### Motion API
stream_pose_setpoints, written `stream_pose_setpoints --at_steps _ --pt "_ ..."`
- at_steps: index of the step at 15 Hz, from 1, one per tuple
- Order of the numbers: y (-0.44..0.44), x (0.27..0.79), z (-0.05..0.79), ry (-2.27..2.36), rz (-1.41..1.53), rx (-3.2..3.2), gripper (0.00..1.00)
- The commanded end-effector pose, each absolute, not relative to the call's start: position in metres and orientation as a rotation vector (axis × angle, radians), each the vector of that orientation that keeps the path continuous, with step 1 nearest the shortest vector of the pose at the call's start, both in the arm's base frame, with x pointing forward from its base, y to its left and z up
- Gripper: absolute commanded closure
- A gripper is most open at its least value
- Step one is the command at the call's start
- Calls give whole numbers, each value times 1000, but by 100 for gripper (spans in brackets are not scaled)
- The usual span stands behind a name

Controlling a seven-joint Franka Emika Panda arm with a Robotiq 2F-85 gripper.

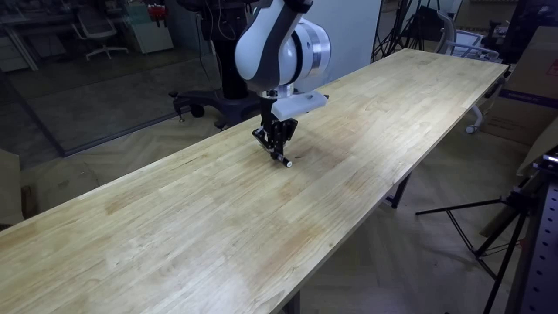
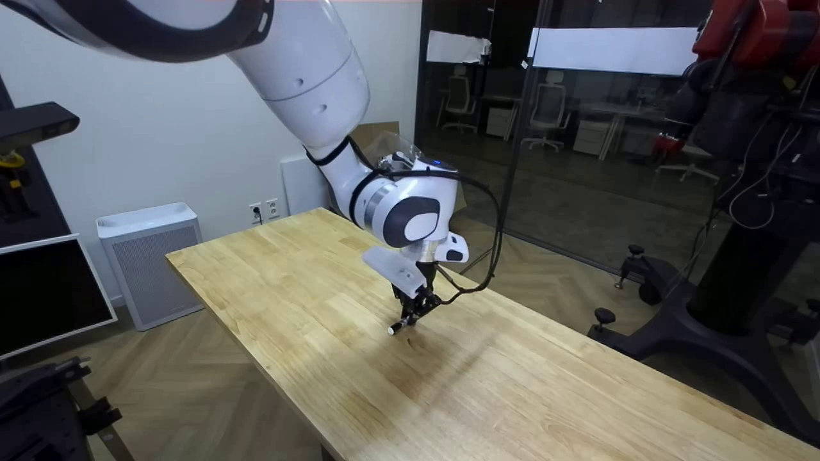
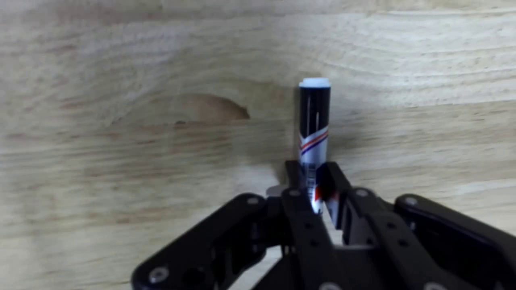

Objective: Slightly move the marker to the bottom of the table

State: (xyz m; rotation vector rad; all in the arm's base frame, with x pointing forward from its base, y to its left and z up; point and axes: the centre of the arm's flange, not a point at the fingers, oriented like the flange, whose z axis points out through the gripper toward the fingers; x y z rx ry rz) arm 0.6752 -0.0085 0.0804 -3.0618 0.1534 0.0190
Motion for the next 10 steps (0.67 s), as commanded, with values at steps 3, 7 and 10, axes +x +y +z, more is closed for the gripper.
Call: stream_pose_setpoints --at_steps 3,7,10 --pt "-9 571 88 541 10 -2958 95" --pt "-14 533 86 659 51 -2854 95" --pt "-17 510 88 710 77 -2796 95"
